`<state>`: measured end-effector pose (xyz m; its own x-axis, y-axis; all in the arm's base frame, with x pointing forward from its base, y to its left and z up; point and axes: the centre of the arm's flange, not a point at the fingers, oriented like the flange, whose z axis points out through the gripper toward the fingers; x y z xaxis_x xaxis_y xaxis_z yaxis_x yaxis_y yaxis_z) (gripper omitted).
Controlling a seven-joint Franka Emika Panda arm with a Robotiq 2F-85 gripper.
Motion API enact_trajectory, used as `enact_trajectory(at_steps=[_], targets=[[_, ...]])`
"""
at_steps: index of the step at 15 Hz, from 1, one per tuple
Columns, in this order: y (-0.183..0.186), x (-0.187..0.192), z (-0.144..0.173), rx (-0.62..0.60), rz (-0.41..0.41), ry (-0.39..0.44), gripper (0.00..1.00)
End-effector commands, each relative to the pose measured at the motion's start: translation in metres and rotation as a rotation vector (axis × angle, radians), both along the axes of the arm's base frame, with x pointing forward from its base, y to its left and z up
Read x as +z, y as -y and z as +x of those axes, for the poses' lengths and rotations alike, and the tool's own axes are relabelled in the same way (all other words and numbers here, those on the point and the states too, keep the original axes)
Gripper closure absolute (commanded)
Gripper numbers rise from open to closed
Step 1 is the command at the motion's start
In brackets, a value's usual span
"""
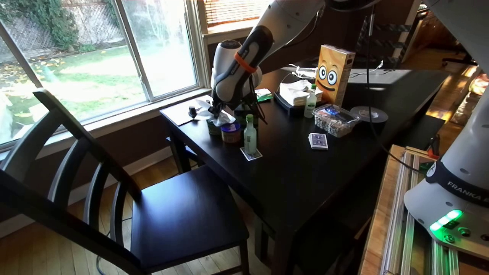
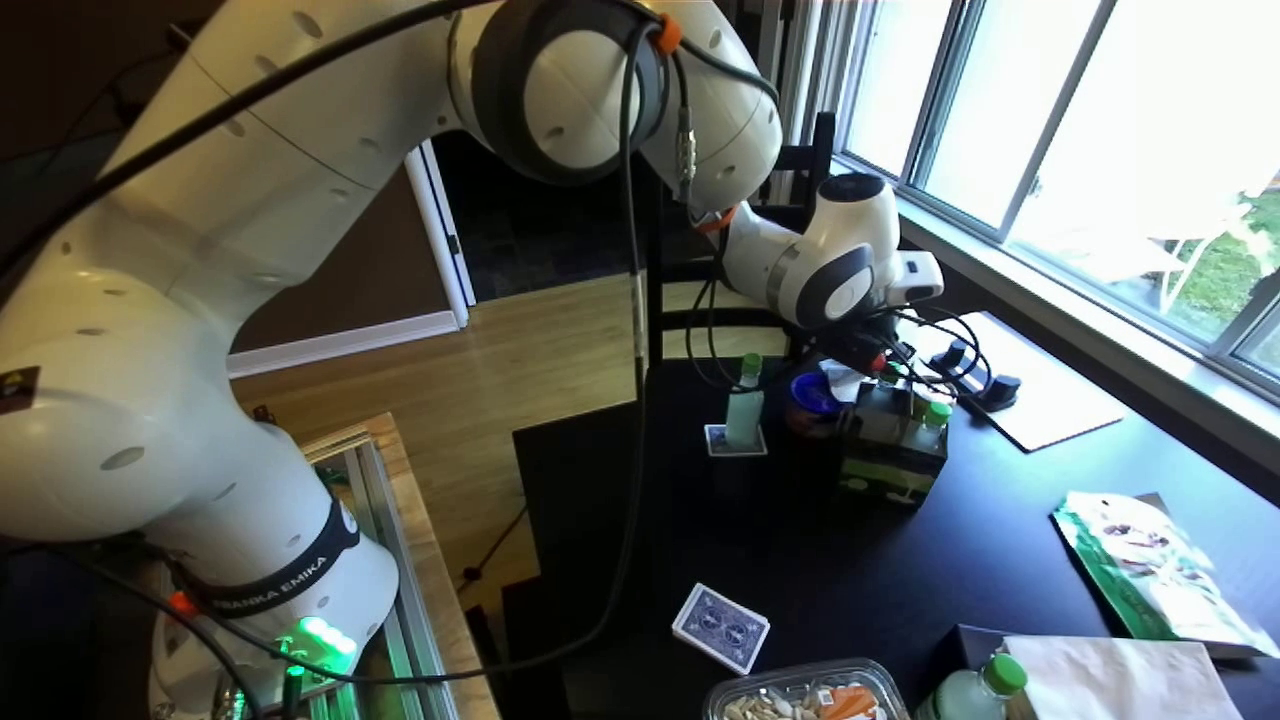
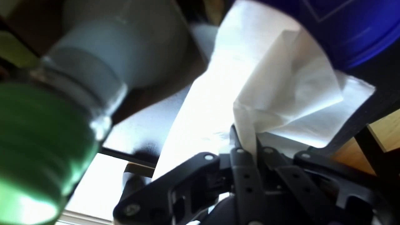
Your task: Use the napkin to wipe the can with a green lid
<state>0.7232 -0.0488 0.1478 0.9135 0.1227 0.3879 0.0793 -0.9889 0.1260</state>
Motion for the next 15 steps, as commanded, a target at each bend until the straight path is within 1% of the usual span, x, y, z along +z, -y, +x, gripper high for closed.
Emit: enact_trajectory(at_steps=[1,5,8,11,13,14,15], targets=[[-0.013,-0.003,-0.007,0.014,0.087,0.039,0.99],[-0.025,0.004,-0.011,0.022,0.184,0.001,0.99],[-0.019,0.009,-0.017,-0.002,0.183,-0.054,0.99],[-0.003,0.013,-0.020,-0.036,0.140,-0.088,0.99],[0.008,0.018,-0.023,-0.039,0.128,-0.095,0.99],[0.010,0.024,-0.025,-0.035,0.141,-0.098,0.99],[0.012,0.032,-0.028,-0.036,0.135,-0.094,0.99]])
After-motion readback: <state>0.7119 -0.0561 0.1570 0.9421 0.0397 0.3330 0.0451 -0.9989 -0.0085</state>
